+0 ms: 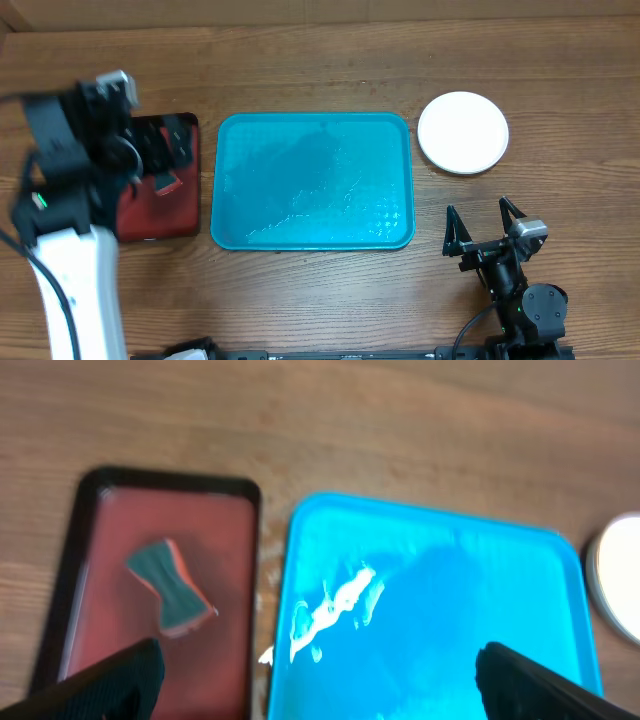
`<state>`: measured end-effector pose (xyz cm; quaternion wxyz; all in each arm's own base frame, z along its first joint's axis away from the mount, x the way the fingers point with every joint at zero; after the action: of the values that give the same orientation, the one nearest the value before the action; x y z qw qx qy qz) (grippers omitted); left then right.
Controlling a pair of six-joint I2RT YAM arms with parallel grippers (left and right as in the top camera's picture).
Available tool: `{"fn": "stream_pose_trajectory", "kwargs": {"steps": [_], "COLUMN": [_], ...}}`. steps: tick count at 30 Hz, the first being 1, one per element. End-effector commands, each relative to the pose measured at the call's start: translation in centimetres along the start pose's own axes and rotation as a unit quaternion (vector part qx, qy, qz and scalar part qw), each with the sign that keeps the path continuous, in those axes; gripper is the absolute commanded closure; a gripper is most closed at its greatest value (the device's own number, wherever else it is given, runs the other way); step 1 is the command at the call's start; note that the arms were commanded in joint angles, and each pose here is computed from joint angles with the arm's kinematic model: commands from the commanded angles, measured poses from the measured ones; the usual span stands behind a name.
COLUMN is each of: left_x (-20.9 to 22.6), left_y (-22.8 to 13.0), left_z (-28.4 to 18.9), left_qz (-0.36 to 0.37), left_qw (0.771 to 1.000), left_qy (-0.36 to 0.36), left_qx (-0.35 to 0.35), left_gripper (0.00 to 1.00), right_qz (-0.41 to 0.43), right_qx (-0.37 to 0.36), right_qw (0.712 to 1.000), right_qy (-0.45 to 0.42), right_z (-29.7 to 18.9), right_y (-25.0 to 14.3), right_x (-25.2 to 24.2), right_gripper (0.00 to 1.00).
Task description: Clean dirty plates on tray and stack at the side
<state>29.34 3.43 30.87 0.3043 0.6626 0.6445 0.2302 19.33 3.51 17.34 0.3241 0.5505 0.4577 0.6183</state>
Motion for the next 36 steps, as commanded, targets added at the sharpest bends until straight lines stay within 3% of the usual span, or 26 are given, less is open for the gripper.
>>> {"fn": "stream_pose_trajectory", "kwargs": {"steps": [1, 6, 15, 21, 30, 36], "left_x": [-1.9, -3.0, -3.0, -3.3, -3.3, -2.9], "left_y": [-4.2, -9.2, -11.3, -13.0, -14.4, -15.3], "left_z": [0.1, -2.0, -1.4, 0.8, 1.6, 1.8], "left_qz": [0.038, 0.056, 0.137, 0.165, 0.197, 0.185], "left_qw": [0.999, 0.998, 0.978, 0.951, 0.885, 0.887], "left_qy": [-0.016, -0.007, 0.026, 0.02, 0.054, 0.071], "left_qx": [-0.001, -0.039, -0.155, -0.26, -0.418, -0.418], "left_gripper": [0.0, 0.0, 0.0, 0.0, 0.0, 0.0], "right_qz": [0.002, 0.002, 0.002, 0.002, 0.002, 0.002], "right_qx": [-0.002, -0.002, -0.002, -0.002, -0.002, -0.002], "right_qw": [1.0, 1.0, 1.0, 1.0, 1.0, 1.0], "right_qy": [-0.004, -0.004, -0.004, -0.004, -0.004, -0.004], "right_z": [0.0, 0.0, 0.0, 0.0, 0.0, 0.0], "right_y": [-0.2, -0.2, -0.2, -0.2, -0.2, -0.2], "right_x": [-0.2, -0.2, -0.2, -0.2, -0.2, -0.2], "right_gripper": [0.0, 0.0, 0.0, 0.0, 0.0, 0.0]}}
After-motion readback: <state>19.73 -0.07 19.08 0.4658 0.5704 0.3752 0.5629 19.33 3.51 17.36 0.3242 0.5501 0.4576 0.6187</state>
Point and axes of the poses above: each gripper's point midway between its finger pads, its own z axis out along the fingers, its own x axis along the line the jaws close on, y = z × x, the point moved 5 cm from there along -z, back along the fingers, and after that the axes turned 11 degrees about z, right-handed, at the moved point
